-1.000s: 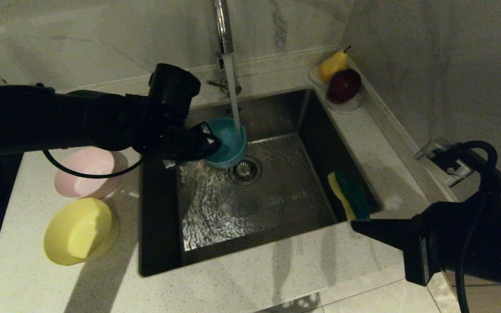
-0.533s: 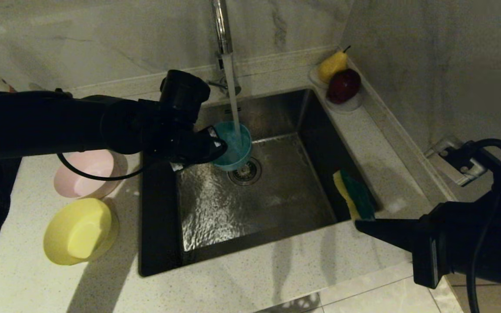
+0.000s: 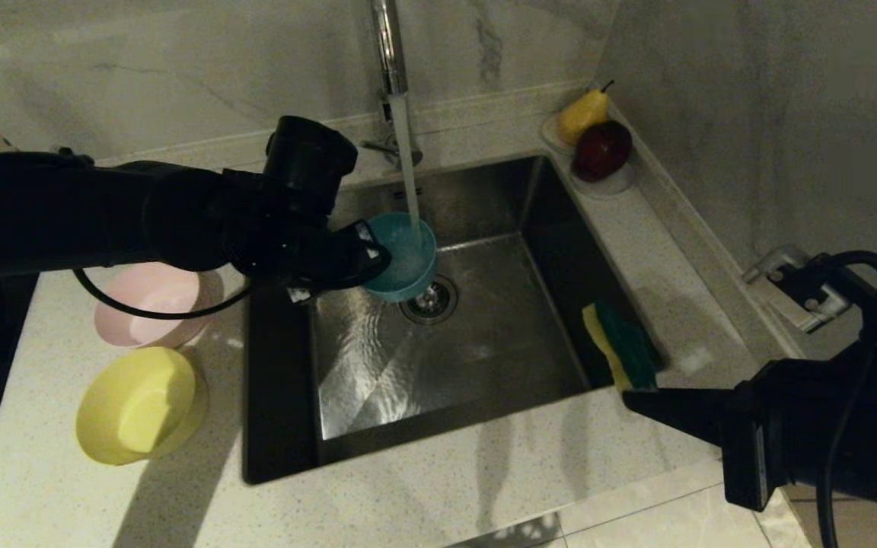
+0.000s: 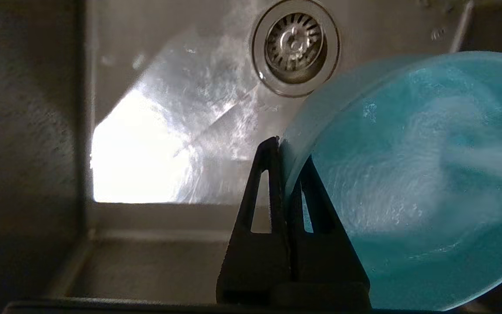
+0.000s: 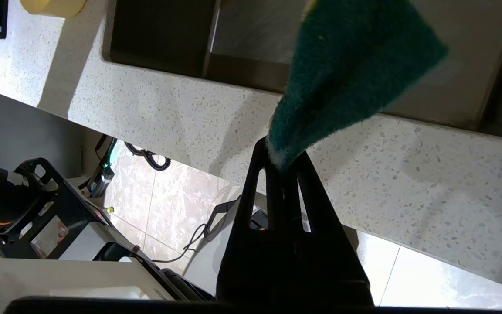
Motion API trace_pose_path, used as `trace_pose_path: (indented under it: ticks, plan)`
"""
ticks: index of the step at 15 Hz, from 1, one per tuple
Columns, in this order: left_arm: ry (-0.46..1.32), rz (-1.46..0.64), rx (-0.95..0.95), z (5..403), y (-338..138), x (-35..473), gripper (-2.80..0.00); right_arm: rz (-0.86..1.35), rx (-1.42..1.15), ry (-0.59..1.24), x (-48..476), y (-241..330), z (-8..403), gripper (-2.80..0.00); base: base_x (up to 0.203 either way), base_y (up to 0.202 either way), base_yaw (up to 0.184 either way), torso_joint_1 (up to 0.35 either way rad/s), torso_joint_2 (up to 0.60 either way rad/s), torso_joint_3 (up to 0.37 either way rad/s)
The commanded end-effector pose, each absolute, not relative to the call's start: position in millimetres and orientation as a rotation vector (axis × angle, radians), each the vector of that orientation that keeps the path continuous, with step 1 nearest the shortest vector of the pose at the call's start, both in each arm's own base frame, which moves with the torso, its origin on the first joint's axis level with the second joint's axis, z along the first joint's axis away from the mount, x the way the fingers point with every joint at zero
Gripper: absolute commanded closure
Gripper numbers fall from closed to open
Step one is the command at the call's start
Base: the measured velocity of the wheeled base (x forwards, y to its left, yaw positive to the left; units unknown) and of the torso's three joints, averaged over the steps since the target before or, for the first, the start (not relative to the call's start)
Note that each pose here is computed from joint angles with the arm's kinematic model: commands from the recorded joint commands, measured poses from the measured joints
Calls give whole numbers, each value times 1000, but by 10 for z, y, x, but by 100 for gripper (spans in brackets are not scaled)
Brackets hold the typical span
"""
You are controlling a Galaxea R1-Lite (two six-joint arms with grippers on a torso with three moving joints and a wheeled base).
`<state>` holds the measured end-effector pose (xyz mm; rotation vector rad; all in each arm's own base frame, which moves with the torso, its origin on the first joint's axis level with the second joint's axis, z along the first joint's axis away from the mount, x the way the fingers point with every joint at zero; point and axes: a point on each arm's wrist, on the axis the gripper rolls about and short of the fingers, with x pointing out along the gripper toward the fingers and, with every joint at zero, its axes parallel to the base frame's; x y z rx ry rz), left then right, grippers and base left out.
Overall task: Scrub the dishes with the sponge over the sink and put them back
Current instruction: Wash the bowl
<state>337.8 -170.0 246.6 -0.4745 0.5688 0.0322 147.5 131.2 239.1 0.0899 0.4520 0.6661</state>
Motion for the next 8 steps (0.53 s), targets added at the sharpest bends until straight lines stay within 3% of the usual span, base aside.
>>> trace_pose_path:
  ticks: [1, 4, 8]
  plan:
    - [544, 31, -487, 2564, -1646, 3285, 0, 667, 91, 454, 1479, 1316, 2388, 0, 0, 0, 0, 0, 0, 0]
    - [485, 28, -498, 2763, -1499, 3032, 0, 662, 86, 463, 1477, 1309, 2357, 0, 0, 0, 0, 0, 0, 0]
    - [265, 5, -464, 3047, -1162, 2843, 0, 660, 87, 467, 1486, 1310, 2348, 0, 0, 0, 0, 0, 0, 0]
